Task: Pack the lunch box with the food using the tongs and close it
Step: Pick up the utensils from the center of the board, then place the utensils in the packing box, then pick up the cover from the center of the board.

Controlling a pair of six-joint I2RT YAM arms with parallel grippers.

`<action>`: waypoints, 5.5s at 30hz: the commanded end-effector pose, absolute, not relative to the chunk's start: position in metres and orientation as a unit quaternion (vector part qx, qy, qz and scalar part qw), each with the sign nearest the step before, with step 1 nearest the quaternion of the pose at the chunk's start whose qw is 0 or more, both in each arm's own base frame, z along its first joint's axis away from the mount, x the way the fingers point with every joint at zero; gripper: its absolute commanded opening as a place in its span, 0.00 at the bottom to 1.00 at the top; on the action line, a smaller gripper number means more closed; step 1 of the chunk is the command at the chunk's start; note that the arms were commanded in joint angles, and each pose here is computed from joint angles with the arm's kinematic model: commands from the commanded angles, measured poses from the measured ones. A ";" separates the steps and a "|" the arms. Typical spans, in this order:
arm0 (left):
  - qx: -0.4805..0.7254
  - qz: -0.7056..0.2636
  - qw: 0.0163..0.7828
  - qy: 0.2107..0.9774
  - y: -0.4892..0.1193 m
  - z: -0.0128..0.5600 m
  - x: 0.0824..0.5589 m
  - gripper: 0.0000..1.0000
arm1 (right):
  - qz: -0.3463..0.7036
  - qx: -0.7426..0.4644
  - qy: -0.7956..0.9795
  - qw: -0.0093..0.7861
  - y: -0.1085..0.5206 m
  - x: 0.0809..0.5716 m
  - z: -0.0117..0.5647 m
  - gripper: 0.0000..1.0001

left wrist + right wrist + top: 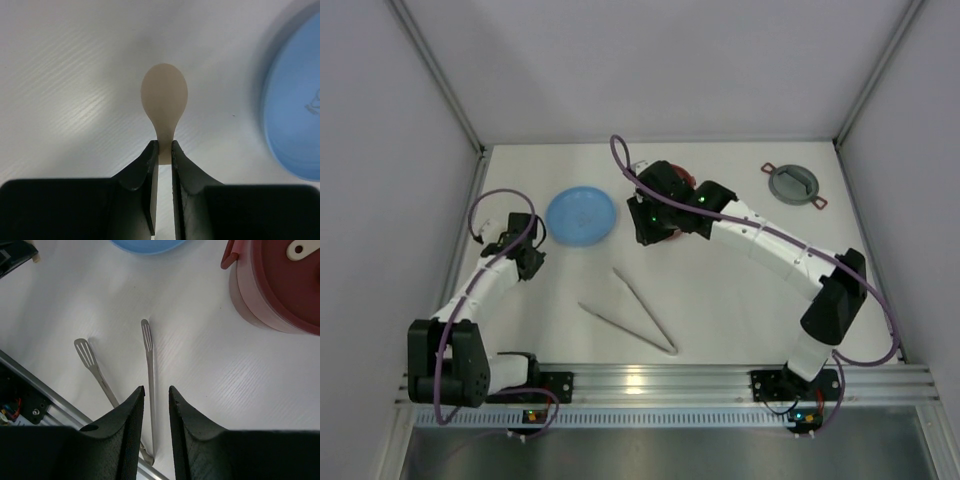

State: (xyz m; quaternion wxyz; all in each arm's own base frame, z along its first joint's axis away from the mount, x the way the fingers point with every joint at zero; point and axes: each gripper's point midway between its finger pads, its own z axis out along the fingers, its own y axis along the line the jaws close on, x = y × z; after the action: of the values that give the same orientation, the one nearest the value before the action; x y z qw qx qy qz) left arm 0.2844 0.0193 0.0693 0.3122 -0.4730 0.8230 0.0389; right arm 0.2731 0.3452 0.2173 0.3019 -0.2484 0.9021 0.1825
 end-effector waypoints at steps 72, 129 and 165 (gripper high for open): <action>-0.022 -0.161 0.374 0.913 -0.348 0.208 0.421 0.00 | 0.136 0.001 0.886 0.442 0.154 0.318 0.289 0.30; 0.065 -0.241 0.461 0.852 -0.314 0.329 0.360 0.59 | 0.070 0.152 0.868 0.469 0.062 0.439 0.308 0.38; 0.056 -0.156 0.496 0.853 -0.156 0.230 0.232 0.74 | 0.034 0.255 0.874 0.412 -0.130 0.602 0.110 0.81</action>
State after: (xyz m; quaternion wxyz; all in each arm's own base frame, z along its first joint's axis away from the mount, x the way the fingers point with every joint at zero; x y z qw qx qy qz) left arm 0.2266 -0.1525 0.2186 0.4710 0.0541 0.8682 -0.1464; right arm 0.5824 -0.1255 0.1152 0.3899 0.2643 0.8821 -0.0012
